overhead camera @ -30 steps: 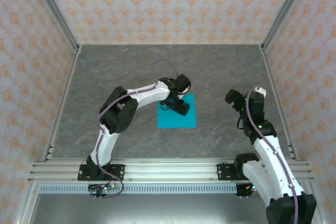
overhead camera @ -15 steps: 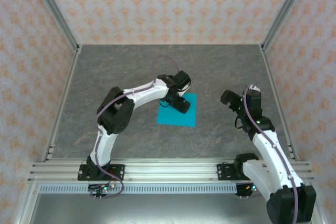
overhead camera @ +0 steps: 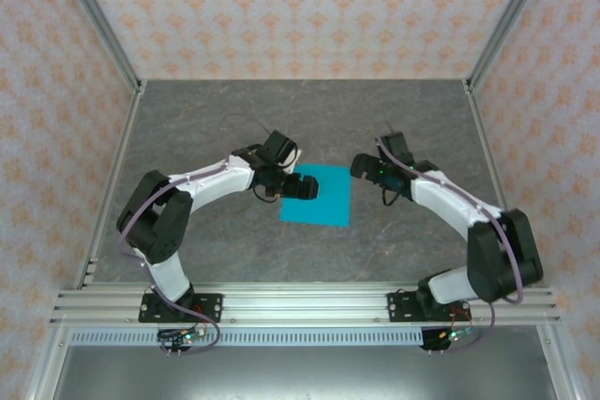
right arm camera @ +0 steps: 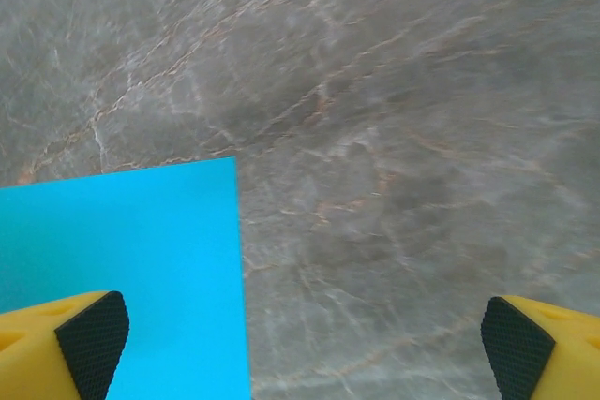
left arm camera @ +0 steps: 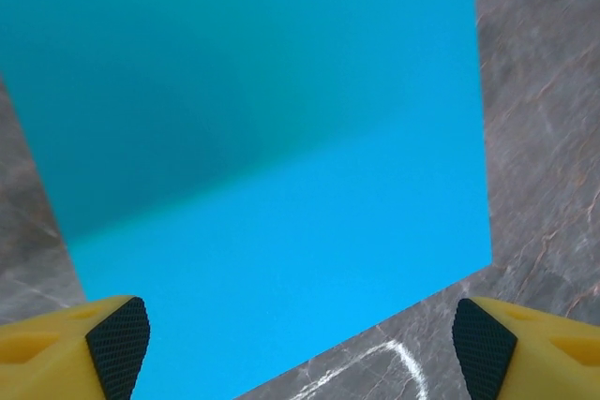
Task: Fold a paper plane with a square sheet of paper (fold left side to right side)
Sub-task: Pick up the square sheet of paper from the center of the table.
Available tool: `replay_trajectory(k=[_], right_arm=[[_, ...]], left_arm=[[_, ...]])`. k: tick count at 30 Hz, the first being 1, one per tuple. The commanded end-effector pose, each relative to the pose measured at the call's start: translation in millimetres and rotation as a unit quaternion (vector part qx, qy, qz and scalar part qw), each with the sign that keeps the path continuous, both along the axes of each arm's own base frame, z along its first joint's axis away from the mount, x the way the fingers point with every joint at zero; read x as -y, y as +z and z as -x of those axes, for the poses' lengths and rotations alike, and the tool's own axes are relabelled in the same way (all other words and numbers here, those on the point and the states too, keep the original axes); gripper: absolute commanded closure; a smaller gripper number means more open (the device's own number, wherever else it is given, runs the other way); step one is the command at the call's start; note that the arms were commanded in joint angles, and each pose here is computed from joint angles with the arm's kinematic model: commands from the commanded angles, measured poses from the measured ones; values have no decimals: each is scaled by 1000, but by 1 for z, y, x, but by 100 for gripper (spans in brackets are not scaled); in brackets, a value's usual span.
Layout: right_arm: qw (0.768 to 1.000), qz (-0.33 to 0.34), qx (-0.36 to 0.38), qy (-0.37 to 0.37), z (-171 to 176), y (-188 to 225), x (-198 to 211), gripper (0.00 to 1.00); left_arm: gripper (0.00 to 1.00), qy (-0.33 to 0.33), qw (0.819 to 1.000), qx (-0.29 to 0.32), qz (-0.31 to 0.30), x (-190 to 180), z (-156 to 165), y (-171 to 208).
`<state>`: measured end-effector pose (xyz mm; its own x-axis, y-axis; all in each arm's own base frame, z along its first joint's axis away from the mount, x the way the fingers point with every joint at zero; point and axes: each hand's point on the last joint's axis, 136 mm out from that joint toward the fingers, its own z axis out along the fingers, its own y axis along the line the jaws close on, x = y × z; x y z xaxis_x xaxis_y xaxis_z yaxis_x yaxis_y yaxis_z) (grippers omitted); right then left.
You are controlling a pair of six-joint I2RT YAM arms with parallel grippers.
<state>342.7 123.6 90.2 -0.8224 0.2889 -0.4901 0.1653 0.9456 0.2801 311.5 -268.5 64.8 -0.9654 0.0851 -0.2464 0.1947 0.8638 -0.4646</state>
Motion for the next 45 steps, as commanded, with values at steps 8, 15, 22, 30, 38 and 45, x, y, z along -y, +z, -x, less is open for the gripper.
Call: replay_trajectory(k=[8,15,22,30,38,45], right_arm=[[996,77,-33,9,-31,-37,-42,0],[994,89,-55,26,-37,-58,-62,0],[992,76,-81,52,-27,-74,-83,0],[990,48,-105,82,-5,-81,-111,2],[989,25,-104,105,7,-71,-136,6],[989,16,-103,108,9,-65,-138,10]], left_arm=[[17,20,998,-43,38,12,8,-28],[17,23,998,-58,26,6,16,-42],[17,24,997,-64,19,2,21,-50],[20,38,996,-75,19,0,26,-59],[20,38,996,-73,21,0,26,-58],[20,38,997,-67,30,2,25,-54]])
